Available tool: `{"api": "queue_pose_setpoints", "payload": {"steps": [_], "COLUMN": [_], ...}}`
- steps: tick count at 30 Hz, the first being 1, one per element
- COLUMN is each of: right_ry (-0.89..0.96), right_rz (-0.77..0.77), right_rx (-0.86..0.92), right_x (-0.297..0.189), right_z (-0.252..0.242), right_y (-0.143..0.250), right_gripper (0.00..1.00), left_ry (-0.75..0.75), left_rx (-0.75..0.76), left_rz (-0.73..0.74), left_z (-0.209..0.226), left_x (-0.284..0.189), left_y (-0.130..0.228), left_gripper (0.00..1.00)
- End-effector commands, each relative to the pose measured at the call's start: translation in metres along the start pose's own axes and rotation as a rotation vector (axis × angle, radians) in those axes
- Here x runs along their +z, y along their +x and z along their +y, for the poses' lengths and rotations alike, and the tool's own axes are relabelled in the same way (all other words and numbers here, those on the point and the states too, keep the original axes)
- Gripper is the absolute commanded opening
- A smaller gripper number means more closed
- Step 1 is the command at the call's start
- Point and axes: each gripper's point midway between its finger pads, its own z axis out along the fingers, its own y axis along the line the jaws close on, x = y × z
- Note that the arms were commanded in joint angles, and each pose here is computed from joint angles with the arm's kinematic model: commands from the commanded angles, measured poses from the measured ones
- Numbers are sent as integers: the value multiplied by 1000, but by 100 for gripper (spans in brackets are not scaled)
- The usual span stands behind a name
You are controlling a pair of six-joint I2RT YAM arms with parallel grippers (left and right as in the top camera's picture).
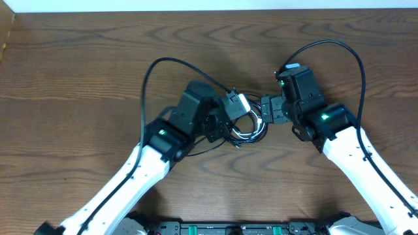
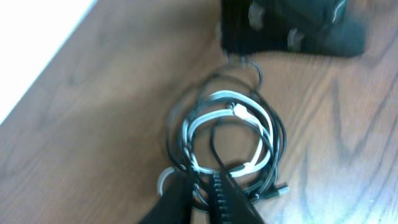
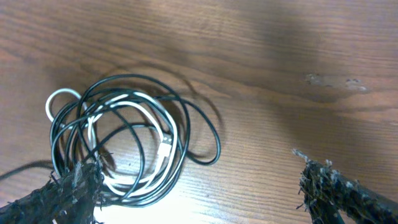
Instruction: Untangle cables
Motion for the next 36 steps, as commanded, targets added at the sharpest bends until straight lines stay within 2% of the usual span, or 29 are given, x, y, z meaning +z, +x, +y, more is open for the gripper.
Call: {"api": "queue_pose_setpoints", "payload": {"steps": [1, 3, 7, 17, 22, 26, 28, 36], "right_ry": [44, 51, 66, 88, 83, 85, 83, 82], "right_rz": [-55, -80, -115, -158, -179, -202, -211, -212], "right_rx": [46, 56, 79, 113, 118, 123, 125, 125], "right_x": [-12, -20, -34, -50, -63, -75, -79, -82], "right_z": [-10, -15, -26, -41, -43, -46, -47, -47], "right_y": [-8, -12, -17, -22, -21, -21, -21, -20], "right_gripper": [99, 99, 99, 99, 99, 99, 99, 99], "left_ry": [37, 57, 88, 92, -1, -55, -72, -143], "left_rx": [-22, -31, -45, -49, -59, -75, -87, -236], "left_rz": [82, 118, 179, 202, 221, 207, 201, 209], "left_z": [-3, -5, -10, -8, 11, 27, 35, 70], "left_x": [27, 41, 61, 94, 107, 108, 106, 97], "left_y": [18, 28, 47, 61, 69, 68, 69, 88], "left_gripper": [34, 49, 56, 55, 54, 46, 45, 49]}}
